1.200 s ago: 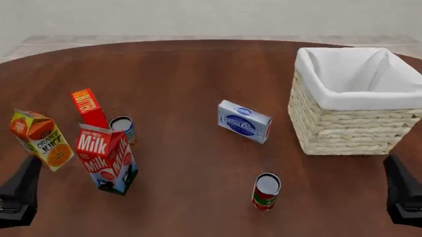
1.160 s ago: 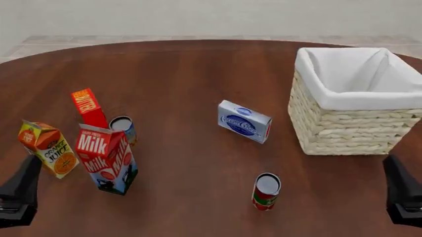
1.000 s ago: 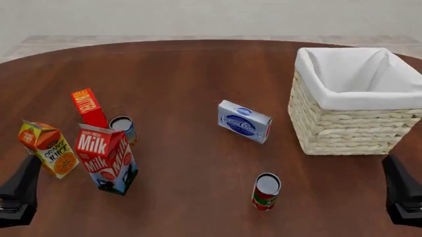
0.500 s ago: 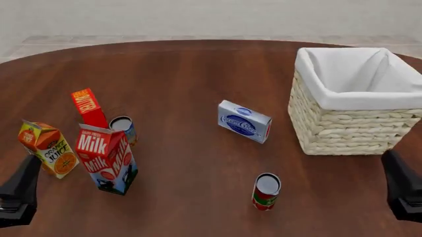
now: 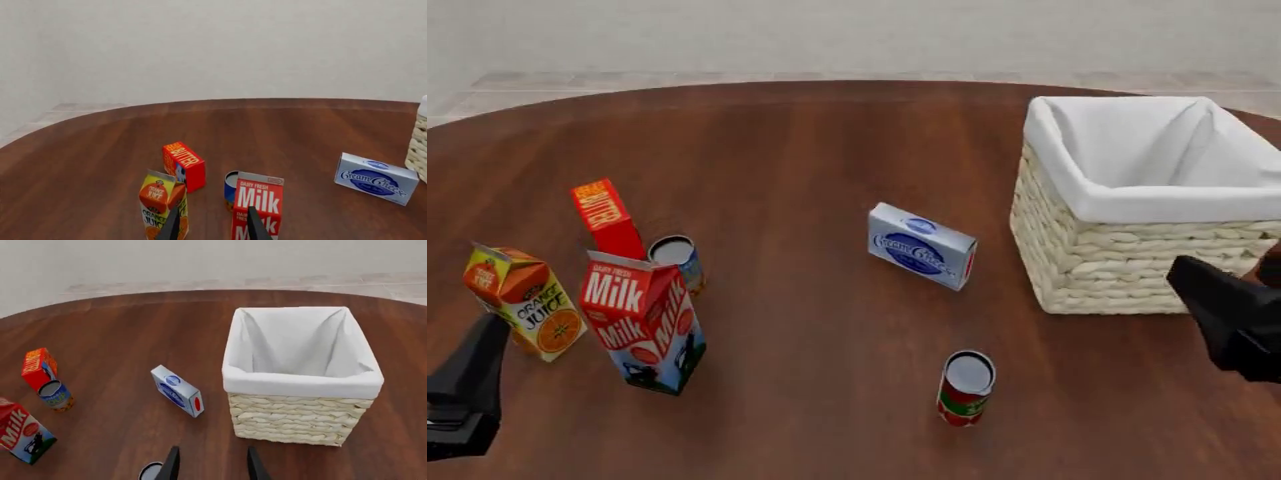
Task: Pick up the tomato sauce, and put it in the basket.
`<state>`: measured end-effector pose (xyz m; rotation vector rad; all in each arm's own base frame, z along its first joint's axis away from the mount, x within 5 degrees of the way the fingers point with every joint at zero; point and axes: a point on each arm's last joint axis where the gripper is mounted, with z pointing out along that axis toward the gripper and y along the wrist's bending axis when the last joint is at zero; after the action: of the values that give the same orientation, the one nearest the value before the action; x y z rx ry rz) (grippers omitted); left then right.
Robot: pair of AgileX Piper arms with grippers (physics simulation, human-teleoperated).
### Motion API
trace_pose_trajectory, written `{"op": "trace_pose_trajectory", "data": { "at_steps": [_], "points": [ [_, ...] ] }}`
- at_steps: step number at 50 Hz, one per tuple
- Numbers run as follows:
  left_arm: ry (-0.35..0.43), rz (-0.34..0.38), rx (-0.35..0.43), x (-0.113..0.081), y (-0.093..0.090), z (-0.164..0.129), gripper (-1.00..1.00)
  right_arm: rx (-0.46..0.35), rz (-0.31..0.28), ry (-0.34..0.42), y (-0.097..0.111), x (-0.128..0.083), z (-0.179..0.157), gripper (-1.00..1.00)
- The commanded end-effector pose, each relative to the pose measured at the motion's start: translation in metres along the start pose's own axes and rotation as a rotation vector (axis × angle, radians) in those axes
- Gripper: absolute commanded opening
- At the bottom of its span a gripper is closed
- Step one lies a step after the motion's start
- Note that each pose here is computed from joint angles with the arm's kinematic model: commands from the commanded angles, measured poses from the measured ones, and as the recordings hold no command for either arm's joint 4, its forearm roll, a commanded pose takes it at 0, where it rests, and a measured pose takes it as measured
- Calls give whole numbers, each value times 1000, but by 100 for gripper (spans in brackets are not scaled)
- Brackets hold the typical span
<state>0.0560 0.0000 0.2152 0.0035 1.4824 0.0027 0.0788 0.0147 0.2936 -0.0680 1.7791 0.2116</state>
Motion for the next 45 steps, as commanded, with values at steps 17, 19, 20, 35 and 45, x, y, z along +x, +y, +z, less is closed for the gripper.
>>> {"op": "trace_pose_trajectory", "data": {
  "at_steps": [17,19,20,35,45],
  "points": [
    [-1,1,0,0,0,0,100,-110,-39,297,26,-68,29,100],
    [0,0,0,0,0,0,100,-113,-34,326,28,-66,35,100],
    [1,0,0,0,0,0,100,-113,-37,331,29,-66,37,100],
    [-2,2,0,-1,0,0,100,-146,6,449,42,-47,64,100],
    [0,1,0,0,0,0,100,-162,25,502,50,-39,74,100]
  ]
}}
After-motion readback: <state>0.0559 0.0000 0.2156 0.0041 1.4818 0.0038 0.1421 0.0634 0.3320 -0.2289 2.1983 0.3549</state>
